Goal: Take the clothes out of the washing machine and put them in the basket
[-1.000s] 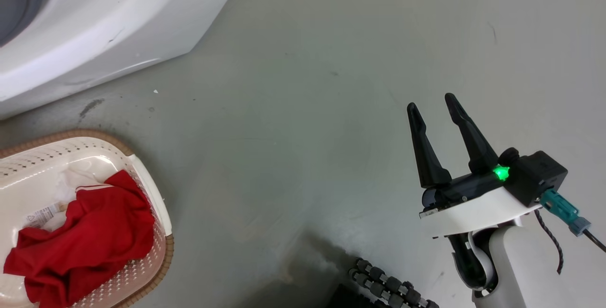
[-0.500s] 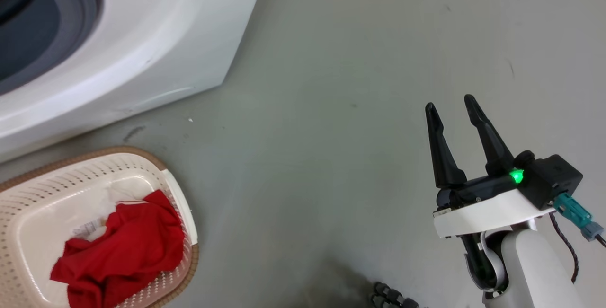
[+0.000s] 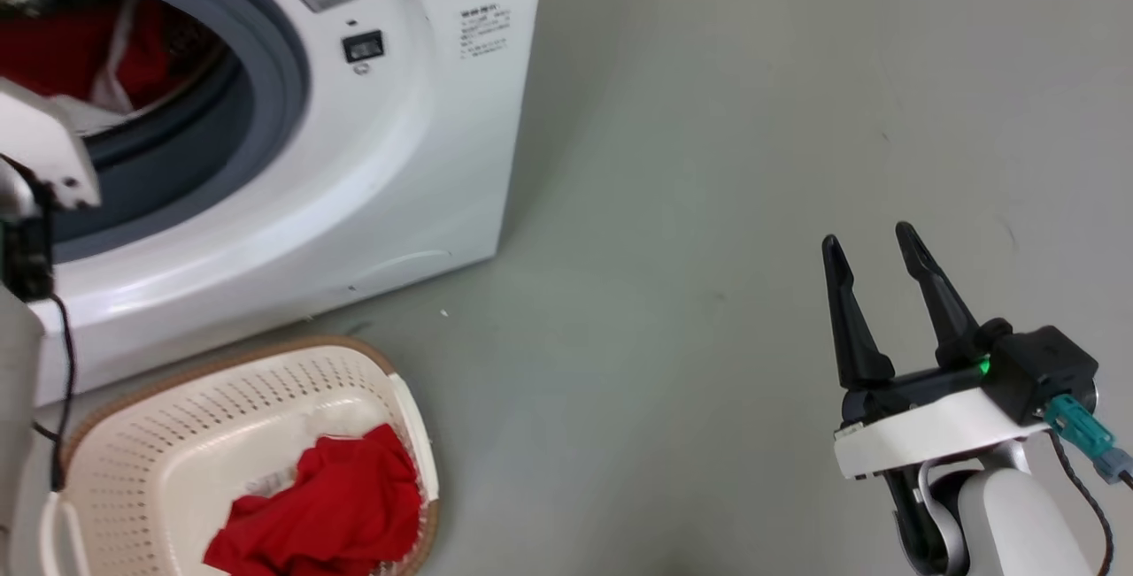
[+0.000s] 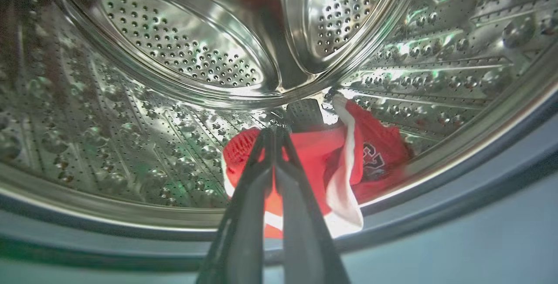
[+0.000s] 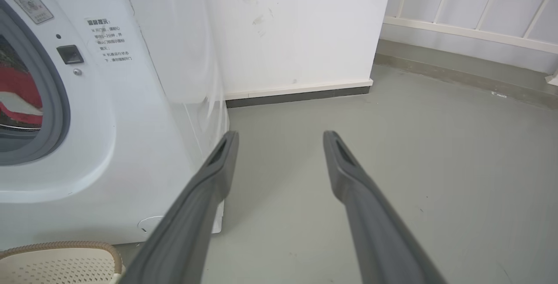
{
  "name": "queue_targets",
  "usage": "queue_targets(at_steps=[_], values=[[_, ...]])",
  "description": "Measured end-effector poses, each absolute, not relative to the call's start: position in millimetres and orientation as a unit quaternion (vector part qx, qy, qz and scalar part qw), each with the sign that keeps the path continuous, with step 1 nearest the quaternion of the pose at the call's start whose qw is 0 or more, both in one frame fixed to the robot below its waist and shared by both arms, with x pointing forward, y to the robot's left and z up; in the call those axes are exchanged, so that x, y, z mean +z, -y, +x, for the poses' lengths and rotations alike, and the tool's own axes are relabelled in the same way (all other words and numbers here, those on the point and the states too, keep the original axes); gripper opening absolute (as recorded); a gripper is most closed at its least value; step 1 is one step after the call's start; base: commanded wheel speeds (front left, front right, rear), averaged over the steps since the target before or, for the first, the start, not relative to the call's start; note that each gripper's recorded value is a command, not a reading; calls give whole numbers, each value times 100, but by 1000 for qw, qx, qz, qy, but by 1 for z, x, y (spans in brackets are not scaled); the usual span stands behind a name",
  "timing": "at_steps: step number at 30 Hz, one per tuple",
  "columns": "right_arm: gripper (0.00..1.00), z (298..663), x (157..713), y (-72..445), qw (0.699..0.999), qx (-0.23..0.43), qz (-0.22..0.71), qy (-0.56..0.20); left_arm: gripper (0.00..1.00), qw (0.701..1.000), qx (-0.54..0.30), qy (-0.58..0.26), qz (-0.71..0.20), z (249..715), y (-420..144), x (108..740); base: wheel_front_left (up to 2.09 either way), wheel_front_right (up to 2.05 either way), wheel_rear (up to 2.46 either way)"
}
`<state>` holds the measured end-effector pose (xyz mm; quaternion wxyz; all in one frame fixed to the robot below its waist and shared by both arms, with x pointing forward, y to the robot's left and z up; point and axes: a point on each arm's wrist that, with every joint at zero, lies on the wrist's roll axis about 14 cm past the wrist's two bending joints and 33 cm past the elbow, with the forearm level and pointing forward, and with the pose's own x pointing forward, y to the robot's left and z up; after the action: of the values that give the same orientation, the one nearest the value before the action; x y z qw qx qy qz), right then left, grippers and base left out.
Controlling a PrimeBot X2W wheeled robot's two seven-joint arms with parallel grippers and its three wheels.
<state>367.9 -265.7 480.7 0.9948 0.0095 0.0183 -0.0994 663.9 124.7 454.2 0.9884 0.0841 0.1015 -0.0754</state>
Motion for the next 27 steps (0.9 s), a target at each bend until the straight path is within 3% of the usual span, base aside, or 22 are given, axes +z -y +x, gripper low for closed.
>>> queue_targets(at_steps=[13, 27], values=[[100, 357, 517, 242, 998, -64, 19, 21, 0, 996, -82, -4, 45, 590, -129, 532, 0, 0, 0], [100, 373, 533, 209, 999, -9, 18, 36, 0, 995, -79, 60, 15, 505, -135, 572, 0, 0, 0]])
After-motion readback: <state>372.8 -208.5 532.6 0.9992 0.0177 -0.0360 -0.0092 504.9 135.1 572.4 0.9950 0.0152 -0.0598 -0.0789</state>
